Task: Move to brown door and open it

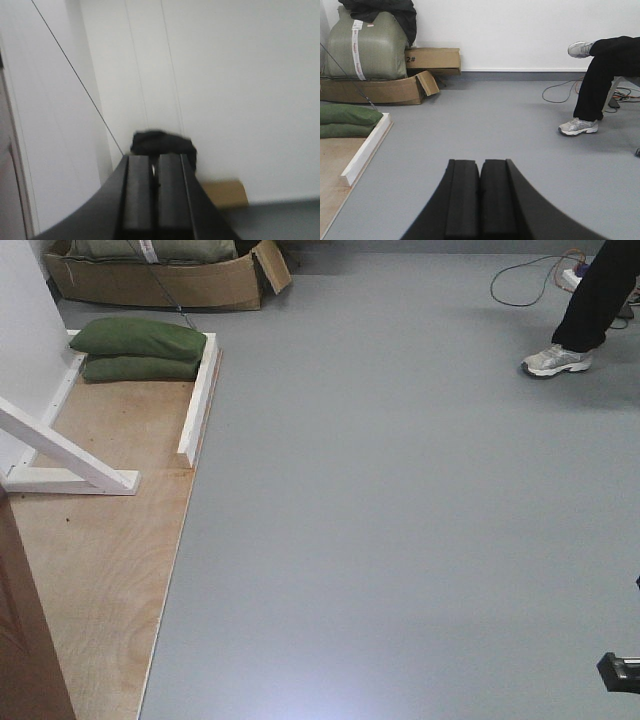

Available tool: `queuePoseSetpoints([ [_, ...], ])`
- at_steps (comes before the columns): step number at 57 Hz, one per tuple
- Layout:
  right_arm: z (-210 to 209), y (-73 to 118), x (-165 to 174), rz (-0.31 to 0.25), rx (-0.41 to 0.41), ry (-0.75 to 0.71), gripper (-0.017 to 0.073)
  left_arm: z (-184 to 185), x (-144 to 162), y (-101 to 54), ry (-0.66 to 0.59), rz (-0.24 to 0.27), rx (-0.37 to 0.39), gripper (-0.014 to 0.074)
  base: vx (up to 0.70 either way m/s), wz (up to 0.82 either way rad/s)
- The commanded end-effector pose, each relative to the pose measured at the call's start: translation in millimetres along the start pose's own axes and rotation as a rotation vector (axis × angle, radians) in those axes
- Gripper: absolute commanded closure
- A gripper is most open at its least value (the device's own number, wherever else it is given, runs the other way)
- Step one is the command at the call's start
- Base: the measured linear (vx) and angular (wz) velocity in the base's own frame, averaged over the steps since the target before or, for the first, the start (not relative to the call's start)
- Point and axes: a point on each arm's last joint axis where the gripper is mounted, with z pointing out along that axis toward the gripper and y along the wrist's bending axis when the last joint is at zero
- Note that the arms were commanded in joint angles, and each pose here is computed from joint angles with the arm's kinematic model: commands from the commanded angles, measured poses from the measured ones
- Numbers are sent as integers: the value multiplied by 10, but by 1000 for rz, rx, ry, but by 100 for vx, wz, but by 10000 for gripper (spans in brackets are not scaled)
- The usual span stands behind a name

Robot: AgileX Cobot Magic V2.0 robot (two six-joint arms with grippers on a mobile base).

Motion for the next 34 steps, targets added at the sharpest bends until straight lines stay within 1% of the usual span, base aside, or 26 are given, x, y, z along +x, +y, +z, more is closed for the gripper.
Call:
queuePoseSetpoints([
  [1,-6,-4,-62,-8,4,-87,559,133,-342,115,-303,-106,-106,600,0,0],
  [3,-6,-4,-62,-8,4,-87,559,175,-396,176,-396,-157,-157,600,0,0],
  [6,-6,-4,-62,-8,4,-87,559,192,-445,257,-507,-221,-225,600,0,0],
  [9,-6,-4,-62,-8,4,-87,559,172,-488,361,-632,-303,-315,600,0,0],
  [11,-6,-4,-62,-8,4,-87,559,149,-503,418,-695,-345,-366,600,0,0],
  [12,-6,-4,-62,-8,4,-87,559,126,-510,460,-740,-378,-405,600,0,0],
  [13,-6,-4,-62,-8,4,-87,559,100,-519,495,-785,-398,-441,600,0,0],
  [14,-6,-4,-62,-8,4,-87,559,87,-509,531,-810,-432,-475,600,0,0],
  [15,-6,-4,-62,-8,4,-87,559,52,-516,564,-856,-452,-513,600,0,0],
  [16,-6,-4,-62,-8,4,-87,559,37,-501,599,-879,-485,-549,600,0,0],
  [18,-6,-4,-62,-8,4,-87,559,-16,-491,653,-941,-522,-616,600,0,0],
  [19,-6,-4,-62,-8,4,-87,559,-45,-474,687,-970,-551,-660,600,0,0],
  [20,-6,-4,-62,-8,4,-87,559,-64,-461,709,-989,-571,-691,600,0,0],
  [21,-6,-4,-62,-8,4,-87,559,-83,-436,737,-1003,-603,-729,600,0,0],
  [22,-6,-4,-62,-8,4,-87,559,-111,-421,761,-1030,-620,-768,600,0,0],
  [23,-6,-4,-62,-8,4,-87,559,-126,-389,787,-1037,-654,-807,600,0,0],
  [24,-6,-4,-62,-8,4,-87,559,-137,-361,808,-1050,-672,-846,600,0,0],
  [25,-6,-4,-62,-8,4,-87,559,-147,-325,831,-1052,-706,-884,600,0,0],
  [26,-6,-4,-62,-8,4,-87,559,-150,-297,846,-1053,-726,-913,600,0,0],
  [27,-6,-4,-62,-8,4,-87,559,-157,-256,866,-1053,-756,-955,600,0,0],
  [30,-6,-4,-62,-8,4,-87,559,-149,-159,902,-1037,-819,-1038,600,0,0],
  [34,-6,-4,-62,-8,4,-87,559,-102,-46,928,-992,-886,-1107,600,0,0],
])
